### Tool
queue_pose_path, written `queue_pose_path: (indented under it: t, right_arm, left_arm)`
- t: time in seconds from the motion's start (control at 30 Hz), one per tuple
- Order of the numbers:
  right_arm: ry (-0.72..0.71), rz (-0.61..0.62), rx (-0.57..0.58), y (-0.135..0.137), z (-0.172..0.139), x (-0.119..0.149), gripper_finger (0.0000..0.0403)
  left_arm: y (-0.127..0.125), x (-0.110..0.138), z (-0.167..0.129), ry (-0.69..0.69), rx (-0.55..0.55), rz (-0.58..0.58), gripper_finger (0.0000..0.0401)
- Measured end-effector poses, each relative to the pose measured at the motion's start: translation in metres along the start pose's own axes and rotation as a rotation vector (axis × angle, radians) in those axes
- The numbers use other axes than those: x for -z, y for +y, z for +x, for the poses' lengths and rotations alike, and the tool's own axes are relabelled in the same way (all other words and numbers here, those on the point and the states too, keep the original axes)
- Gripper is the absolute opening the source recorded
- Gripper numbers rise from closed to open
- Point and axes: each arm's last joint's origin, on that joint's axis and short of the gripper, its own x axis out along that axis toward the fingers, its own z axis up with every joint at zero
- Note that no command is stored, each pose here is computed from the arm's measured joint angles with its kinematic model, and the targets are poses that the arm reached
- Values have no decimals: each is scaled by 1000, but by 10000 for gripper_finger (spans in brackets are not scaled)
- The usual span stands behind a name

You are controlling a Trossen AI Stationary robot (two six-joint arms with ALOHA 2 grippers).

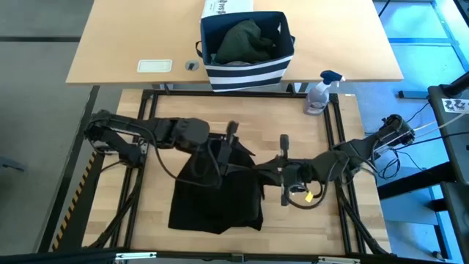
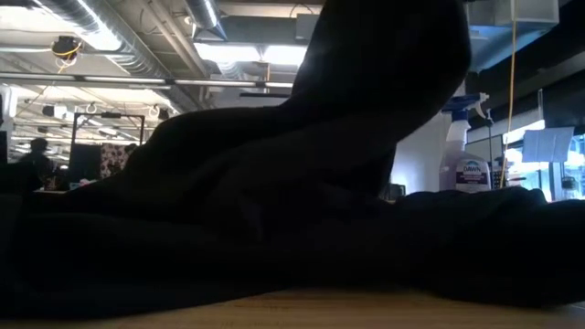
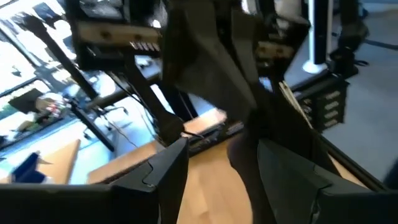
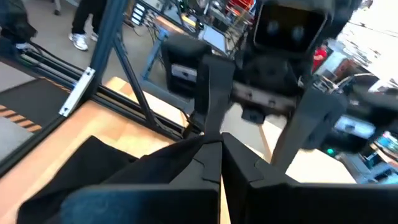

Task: Fold Laundry from Bin
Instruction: Fold the black shirt

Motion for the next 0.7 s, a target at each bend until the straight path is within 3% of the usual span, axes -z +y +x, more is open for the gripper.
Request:
queue_pose_path:
  t: [0.3, 0.47, 0.7]
  right_arm:
    - [-89, -36, 22, -3, -1, -9, 0]
    - [-85, -55, 51, -10, 2, -7, 0]
    - [-86, -46, 55, -21, 8, -2, 0]
  left_arm:
    - [9, 5, 2, -44, 141, -15, 186]
    - [7, 4, 2, -101, 277, -12, 186]
    - [7, -1, 3, -168, 302, 27, 182]
